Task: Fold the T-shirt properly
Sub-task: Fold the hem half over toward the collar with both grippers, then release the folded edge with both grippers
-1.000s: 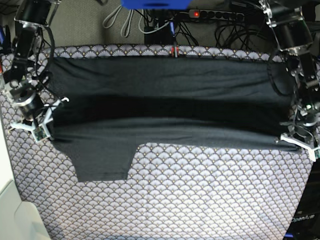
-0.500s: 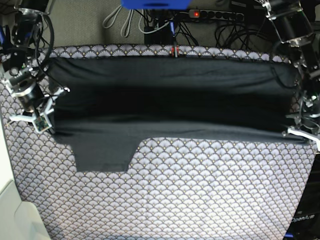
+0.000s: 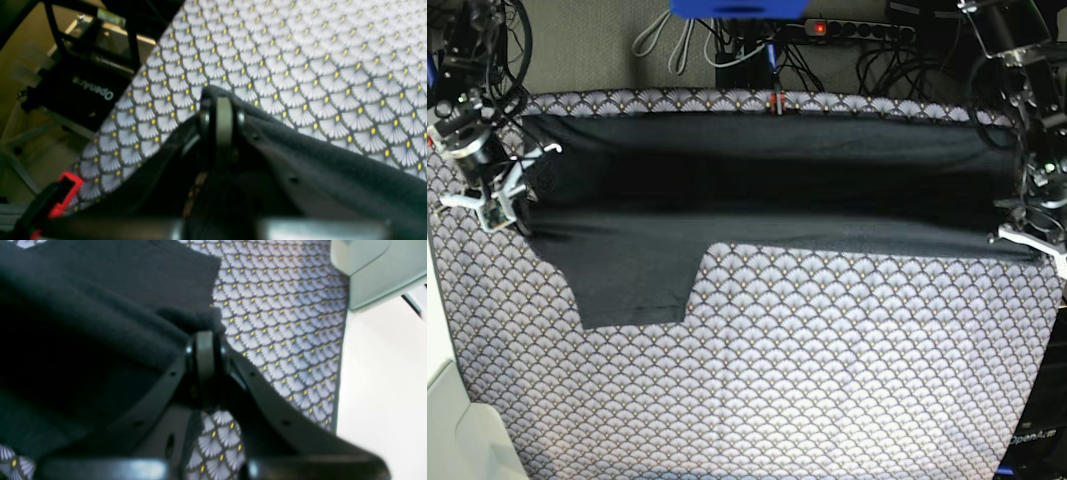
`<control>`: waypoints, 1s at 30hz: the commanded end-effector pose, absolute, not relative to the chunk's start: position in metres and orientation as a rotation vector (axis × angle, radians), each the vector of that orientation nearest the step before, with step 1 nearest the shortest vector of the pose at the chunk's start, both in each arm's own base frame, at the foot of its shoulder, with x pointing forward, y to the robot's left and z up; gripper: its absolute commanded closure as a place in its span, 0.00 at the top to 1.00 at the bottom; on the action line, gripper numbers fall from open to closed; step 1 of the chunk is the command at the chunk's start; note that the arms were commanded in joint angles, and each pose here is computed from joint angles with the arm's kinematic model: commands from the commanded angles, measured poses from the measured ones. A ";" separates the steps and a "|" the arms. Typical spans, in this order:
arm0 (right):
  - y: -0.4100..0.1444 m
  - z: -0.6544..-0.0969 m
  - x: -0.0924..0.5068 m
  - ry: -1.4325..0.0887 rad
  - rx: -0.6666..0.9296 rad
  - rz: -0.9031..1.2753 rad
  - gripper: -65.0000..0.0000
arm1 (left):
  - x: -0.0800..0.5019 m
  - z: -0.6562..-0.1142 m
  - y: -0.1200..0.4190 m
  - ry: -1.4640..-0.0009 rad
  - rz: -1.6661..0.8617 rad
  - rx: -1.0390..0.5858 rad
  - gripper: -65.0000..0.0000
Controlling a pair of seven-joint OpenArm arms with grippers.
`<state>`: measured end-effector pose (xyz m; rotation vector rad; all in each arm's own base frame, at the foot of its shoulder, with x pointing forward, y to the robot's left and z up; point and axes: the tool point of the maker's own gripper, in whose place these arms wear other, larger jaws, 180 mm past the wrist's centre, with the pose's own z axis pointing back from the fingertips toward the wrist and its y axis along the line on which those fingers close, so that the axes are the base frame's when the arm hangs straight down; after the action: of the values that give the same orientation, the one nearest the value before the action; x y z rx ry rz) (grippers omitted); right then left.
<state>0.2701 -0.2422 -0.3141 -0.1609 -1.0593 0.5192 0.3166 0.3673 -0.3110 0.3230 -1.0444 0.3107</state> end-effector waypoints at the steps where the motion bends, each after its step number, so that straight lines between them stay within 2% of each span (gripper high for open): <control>1: -0.244 -0.302 0.272 -1.101 -0.169 0.524 0.00 | 0.323 -0.290 0.374 -1.106 0.300 0.354 0.01; 9: -0.243 -0.313 0.258 -1.060 -0.152 0.525 0.00 | 0.305 -0.313 0.369 -1.048 0.299 0.347 0.01; 17: -0.273 -0.310 0.247 -1.065 -0.214 0.392 0.00 | 0.290 -0.328 0.369 -1.001 0.294 0.348 0.01; 22: -0.273 -0.332 0.230 -1.001 -0.185 0.377 0.00 | 0.279 -0.339 0.370 -0.966 0.290 0.353 0.01; 30: -0.267 -0.344 0.222 -0.983 -0.156 0.336 0.00 | 0.275 -0.342 0.370 -0.954 0.286 0.356 0.01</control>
<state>0.2170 -0.2624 -0.3553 -0.1371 -0.9422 0.3317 0.2690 0.3631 -0.3576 0.3261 -0.9049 0.2994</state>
